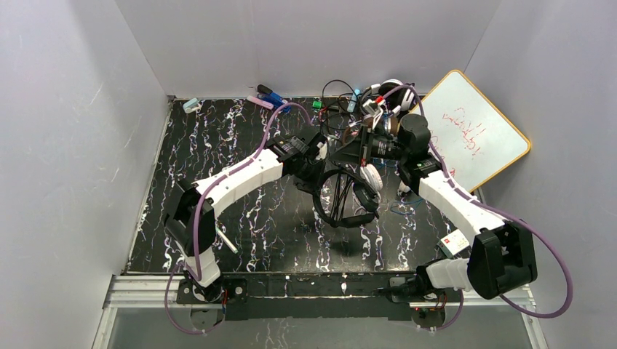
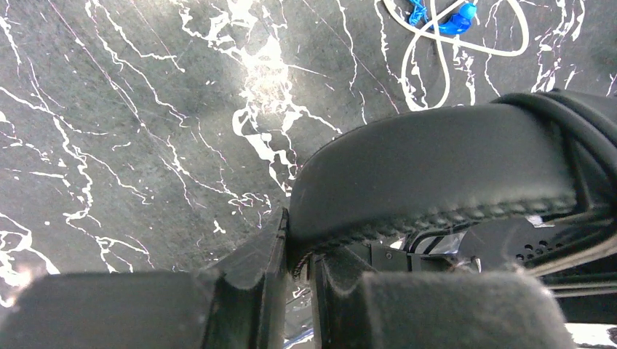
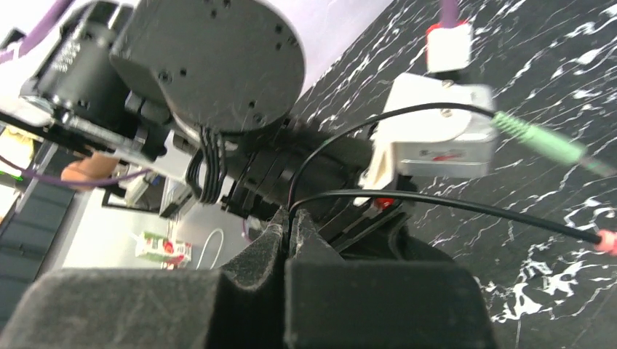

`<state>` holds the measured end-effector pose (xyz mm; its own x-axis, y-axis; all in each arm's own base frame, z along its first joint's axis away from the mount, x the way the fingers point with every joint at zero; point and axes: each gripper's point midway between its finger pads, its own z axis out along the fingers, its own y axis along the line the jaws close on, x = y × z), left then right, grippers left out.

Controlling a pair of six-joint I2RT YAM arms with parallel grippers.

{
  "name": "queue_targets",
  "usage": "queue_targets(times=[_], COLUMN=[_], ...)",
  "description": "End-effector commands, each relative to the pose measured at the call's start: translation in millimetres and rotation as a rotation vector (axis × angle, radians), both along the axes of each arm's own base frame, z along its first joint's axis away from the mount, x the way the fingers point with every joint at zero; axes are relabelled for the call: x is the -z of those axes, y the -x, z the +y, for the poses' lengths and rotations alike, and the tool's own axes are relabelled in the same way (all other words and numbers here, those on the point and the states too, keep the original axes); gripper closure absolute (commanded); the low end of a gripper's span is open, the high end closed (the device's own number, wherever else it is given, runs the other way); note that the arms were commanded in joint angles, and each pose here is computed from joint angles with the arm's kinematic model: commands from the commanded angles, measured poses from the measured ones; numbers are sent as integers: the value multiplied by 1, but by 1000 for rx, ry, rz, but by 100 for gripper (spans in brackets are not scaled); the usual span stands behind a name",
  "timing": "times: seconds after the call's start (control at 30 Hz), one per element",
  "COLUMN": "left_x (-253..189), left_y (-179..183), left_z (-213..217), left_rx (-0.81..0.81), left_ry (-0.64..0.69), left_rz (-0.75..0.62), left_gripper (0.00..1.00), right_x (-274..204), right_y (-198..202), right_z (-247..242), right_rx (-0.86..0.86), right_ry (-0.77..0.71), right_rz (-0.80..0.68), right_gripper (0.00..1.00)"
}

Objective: Wrap the headphones
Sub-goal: Wrap the headphones cable around the headphones.

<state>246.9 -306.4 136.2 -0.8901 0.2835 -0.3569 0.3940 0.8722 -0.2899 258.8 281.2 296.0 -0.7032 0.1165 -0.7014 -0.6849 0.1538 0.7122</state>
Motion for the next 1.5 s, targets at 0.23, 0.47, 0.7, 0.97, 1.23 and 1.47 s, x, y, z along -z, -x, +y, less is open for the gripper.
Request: queue_targets(times=[0.23,0.47,0.7,0.97,1.23,1.47], left_x=[-43,-51,-73,-96,-111,-111], left_y=[-15,-28,-43,-53,-60,-64], left_z=[1,17,35,47,56,73], left_rx=[-10,-55,-138,-244,-334,-451], left_ry=[56,0,-35,-2,28,23], left_rz=[-125,-220,-339,-444,-498,-544], left_gripper=[100,100,100,100,100,100], right_x=[22,36,56,64,70,53], right_y=[58,68,72,77,91,86], right_z=[-3,5,12,14,16,12], right_rx=[-159,-185,-187,-186,-210,-105], right_ry=[130,214,285,289,274,240], right_rz=[-225,-262,-257,-230,-190,-213], right_gripper=[84,58,49,50,48,46])
